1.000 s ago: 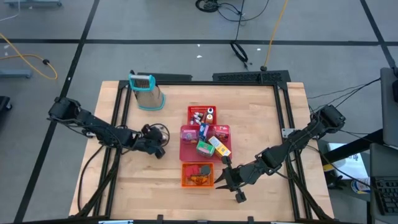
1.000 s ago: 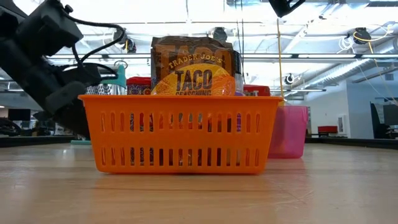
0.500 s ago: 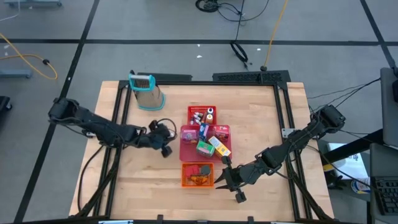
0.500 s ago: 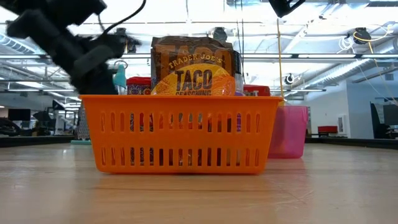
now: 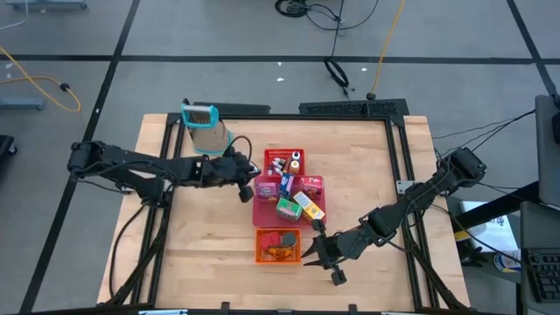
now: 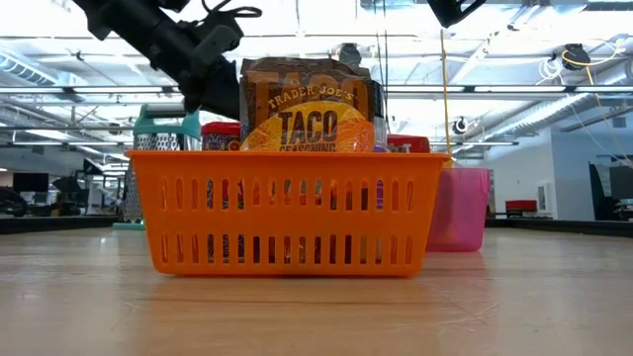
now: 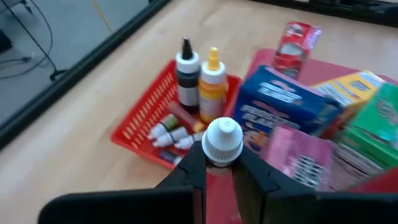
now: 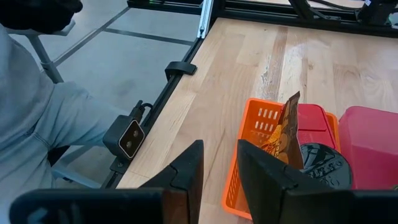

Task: Pick & Place Kitchen Items
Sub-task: Put the bottom small black food coloring bottle into the red bin

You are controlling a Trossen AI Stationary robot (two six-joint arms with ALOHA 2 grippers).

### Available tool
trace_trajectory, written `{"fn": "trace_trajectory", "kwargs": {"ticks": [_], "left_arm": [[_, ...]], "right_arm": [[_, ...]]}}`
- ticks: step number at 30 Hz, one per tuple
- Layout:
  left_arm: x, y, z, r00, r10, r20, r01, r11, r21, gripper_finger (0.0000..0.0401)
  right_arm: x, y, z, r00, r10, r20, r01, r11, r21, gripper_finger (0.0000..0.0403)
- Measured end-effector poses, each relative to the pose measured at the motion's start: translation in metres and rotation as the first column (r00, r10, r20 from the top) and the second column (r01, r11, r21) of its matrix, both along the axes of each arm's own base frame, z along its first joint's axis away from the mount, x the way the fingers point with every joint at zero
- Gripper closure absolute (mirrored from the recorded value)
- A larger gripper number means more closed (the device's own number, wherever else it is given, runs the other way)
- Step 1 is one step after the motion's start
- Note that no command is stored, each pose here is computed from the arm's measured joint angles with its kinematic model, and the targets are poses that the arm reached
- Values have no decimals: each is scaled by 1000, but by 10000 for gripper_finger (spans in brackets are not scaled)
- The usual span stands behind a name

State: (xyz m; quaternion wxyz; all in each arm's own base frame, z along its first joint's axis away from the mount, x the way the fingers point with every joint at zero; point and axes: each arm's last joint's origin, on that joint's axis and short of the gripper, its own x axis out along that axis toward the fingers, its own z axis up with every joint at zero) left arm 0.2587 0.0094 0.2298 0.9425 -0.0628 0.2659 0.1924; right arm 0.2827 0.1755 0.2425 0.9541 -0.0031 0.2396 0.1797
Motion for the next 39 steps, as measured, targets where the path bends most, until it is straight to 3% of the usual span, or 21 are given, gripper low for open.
{"fn": "trace_trajectory", "kwargs": {"ticks": [5, 10, 19, 39], "left_arm": [[1, 18, 2, 999, 31, 20, -31, 1000, -3, 362], [14, 31, -4, 997, -11, 83, 14, 999, -31, 366], [32, 52, -33, 998, 0, 57, 3, 998, -58, 361], [59, 66, -48, 998, 7, 64, -2, 997, -76, 357]], "right_arm": [[0, 0, 0, 1000, 0, 0, 0, 1000, 0, 314], [0, 0, 0, 1000, 0, 0, 0, 1000, 0, 314], [0, 0, 0, 1000, 0, 0, 0, 1000, 0, 314], [0, 0, 0, 1000, 0, 0, 0, 1000, 0, 314]]}}
